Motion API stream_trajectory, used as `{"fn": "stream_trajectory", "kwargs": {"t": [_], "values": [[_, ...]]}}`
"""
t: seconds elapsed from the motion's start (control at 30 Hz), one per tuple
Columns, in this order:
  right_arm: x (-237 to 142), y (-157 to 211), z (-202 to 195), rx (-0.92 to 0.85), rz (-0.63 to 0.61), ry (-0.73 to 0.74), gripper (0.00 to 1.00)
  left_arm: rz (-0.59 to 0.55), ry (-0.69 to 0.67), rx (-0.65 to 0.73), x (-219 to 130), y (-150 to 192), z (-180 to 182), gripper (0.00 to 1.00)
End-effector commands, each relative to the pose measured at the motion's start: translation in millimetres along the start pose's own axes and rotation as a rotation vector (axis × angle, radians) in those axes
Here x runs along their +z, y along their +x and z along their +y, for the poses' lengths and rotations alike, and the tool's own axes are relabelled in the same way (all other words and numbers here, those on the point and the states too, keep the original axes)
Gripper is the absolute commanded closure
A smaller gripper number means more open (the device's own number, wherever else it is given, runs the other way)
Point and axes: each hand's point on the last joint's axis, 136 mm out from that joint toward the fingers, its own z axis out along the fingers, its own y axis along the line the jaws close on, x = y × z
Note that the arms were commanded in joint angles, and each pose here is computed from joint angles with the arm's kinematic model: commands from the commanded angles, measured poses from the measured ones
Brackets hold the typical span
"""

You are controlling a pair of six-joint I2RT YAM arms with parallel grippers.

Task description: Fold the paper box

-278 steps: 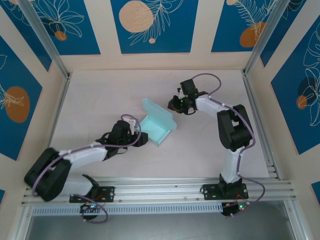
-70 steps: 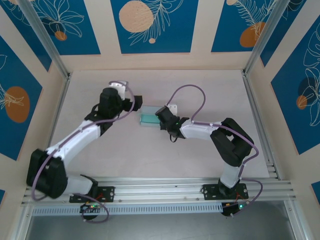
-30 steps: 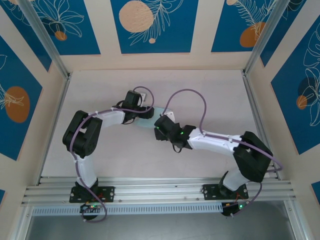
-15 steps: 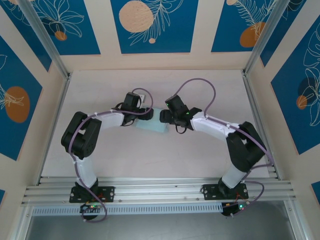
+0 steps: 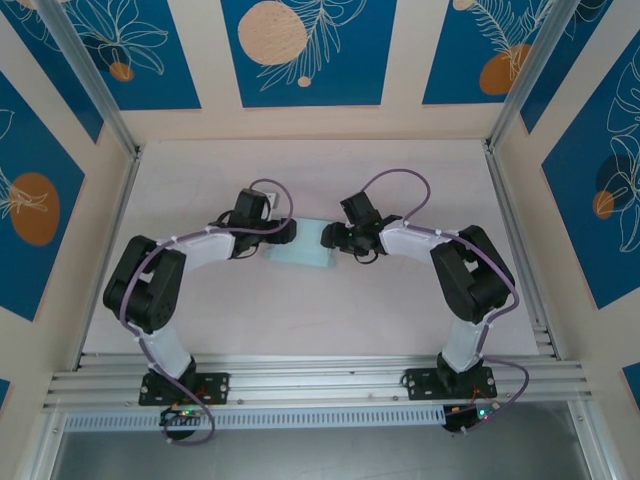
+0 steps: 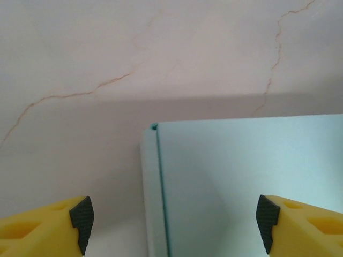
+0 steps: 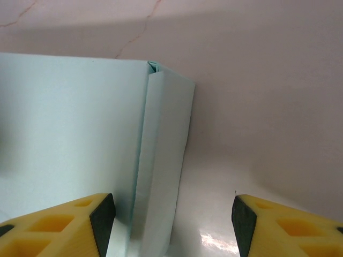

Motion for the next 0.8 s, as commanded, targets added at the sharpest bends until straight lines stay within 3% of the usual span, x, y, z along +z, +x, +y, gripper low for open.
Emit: {"fn": "stream_trajectory", "kwargs": {"t": [0.0, 0.27, 0.4, 0.5, 0.57, 0.7, 0.77], "values": [[7.5, 14.2, -1.9, 0.009, 0.055, -0.019, 0.38, -0.008, 0.038, -0.060, -10.5, -0.2, 1.9, 0.24], [-10.9, 10.7, 10.4, -0.099, 0.004, -0.022, 0.38, -0.005, 0.065, -0.091, -28.8, 12.9, 9.3, 0.31], [-31.3, 10.9, 21.3, -0.288, -0.077, 0.051, 0.36, -0.021, 0.065, -0.116, -41.1, 12.8, 17.2, 0.32], [-47.5, 16.9, 35.8, -0.505, -0.147, 0.158, 0.27, -0.054, 0.065, -0.164, -52.0, 8.4, 27.9, 0.31], [-55.7, 22.8, 46.4, -0.666, -0.179, 0.241, 0.22, -0.080, 0.046, -0.220, -59.9, 5.0, 40.4, 0.24], [-56.9, 39.4, 62.0, -0.937, -0.186, 0.392, 0.20, -0.124, 0.010, -0.286, -75.5, 0.2, 59.6, 0.11], [-49.8, 48.6, 66.4, -1.059, -0.174, 0.469, 0.20, -0.139, -0.022, -0.294, -82.7, 0.7, 67.3, 0.00]]}}
